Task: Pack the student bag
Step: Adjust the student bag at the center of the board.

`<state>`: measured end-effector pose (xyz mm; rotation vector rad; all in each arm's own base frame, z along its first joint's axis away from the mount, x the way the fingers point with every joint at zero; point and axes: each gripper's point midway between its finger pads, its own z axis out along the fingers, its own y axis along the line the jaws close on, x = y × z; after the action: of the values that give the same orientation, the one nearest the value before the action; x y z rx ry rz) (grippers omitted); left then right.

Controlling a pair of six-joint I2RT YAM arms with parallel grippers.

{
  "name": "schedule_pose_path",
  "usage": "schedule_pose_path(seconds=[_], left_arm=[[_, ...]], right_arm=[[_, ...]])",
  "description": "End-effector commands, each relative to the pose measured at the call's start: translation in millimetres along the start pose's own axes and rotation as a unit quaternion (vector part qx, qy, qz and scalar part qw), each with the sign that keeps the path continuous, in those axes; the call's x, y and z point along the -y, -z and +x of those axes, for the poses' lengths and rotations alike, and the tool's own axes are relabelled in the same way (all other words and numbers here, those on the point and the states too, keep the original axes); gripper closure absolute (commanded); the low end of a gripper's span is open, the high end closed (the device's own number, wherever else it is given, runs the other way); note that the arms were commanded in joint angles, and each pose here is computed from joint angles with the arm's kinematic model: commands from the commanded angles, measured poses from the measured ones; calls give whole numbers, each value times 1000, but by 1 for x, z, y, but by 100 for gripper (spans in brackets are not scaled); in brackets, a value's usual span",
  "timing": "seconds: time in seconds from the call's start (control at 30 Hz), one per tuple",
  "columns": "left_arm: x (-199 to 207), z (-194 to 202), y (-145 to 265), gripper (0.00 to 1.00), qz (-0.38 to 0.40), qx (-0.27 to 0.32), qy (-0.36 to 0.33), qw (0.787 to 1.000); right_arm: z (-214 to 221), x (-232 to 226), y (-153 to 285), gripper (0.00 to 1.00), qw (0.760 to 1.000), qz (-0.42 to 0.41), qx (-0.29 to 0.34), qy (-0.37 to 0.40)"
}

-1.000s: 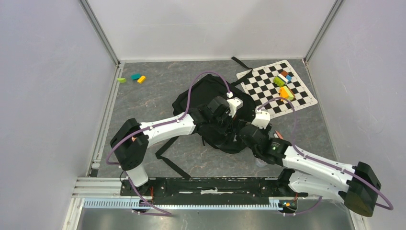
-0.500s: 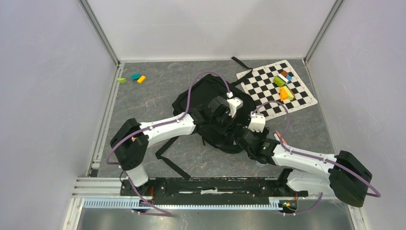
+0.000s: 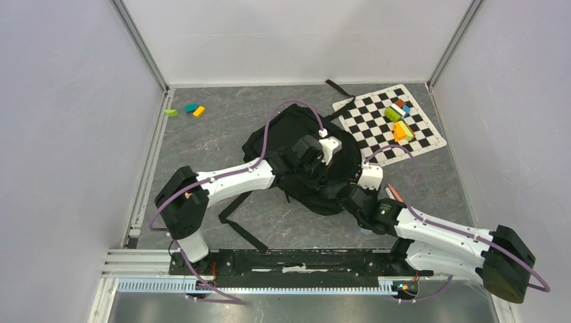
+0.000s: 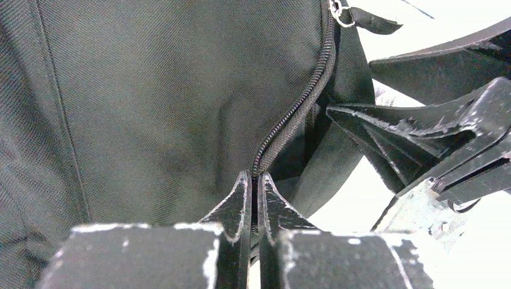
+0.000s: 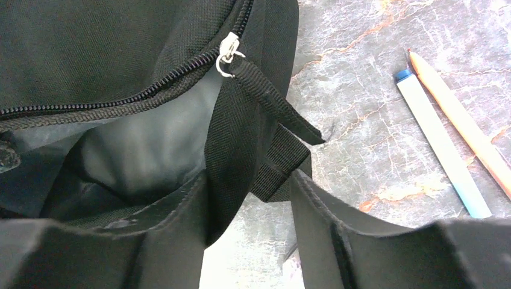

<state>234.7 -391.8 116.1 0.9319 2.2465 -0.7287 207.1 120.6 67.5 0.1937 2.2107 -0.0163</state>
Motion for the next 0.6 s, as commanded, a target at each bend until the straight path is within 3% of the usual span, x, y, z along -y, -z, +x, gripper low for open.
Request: schedule_pose_path(seconds=[0.0,0.2,0.33,0.57], left_arm=[[6,-10,10,98,11,17,10,1000],[18,8,-4,98,27,-9,10,1000],[34,27,-15,98,37,-37,-9,999],[44,55,-34,98,49,-83,-14,995]], right_arm=[[2,18,6,51,1000,25,-2,8],[3,23,10,85,1000,20,-2,-2],[-12,8,16,90,999,-37,26,-20],[-51,-18,39,90,981,-148,100,-70]])
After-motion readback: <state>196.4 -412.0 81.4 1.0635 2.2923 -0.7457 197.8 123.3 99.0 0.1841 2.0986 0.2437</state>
